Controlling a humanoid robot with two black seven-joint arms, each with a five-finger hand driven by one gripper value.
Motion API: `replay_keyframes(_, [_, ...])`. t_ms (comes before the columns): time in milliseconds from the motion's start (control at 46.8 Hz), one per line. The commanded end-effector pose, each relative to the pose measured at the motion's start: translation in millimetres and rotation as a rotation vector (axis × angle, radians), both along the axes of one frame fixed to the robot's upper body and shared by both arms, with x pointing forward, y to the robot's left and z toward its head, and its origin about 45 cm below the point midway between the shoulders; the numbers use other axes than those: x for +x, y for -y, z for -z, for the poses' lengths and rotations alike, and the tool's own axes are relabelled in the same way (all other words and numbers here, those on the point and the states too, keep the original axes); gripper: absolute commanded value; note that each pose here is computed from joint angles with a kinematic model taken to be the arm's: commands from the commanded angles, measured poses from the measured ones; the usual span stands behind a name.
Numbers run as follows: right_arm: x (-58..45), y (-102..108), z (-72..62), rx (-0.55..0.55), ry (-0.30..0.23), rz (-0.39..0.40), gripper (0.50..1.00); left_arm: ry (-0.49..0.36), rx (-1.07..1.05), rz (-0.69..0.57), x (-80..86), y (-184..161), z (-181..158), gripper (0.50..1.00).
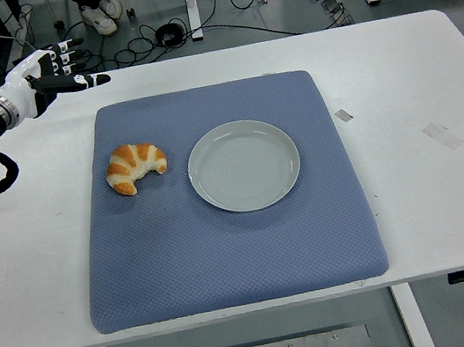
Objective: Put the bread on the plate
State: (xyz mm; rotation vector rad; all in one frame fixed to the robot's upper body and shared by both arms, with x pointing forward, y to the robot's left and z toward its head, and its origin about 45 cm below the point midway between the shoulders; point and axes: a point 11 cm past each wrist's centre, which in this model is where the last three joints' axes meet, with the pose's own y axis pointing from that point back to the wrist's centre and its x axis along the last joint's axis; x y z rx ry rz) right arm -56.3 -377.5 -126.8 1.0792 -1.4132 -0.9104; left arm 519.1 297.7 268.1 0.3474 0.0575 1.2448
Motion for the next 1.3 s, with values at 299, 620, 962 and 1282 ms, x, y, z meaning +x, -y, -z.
replay_keyframes(299, [0.0, -0.1, 0.0, 0.000, 0.000, 0.000, 1.000, -0.001, -0.001, 0.005, 0.1, 3.1, 1.1, 0.969])
replay_keyframes(620, [0.0, -0.1, 0.0, 0.000, 0.000, 0.000, 1.000, -0.008, -0.002, 0.003, -1.1, 2.2, 4.2, 0.969])
replay_keyframes(962, [0.0, -0.1, 0.0, 0.000, 0.000, 0.000, 1.000, -0.008, 0.013, 0.012, -1.3, 4.2, 5.2, 0.968])
replay_keyframes(1282, [0.0, -0.1, 0.0, 0.000, 0.000, 0.000, 1.000, -0.010, 0.039, 0.031, -1.3, 6.5, 5.0, 0.968])
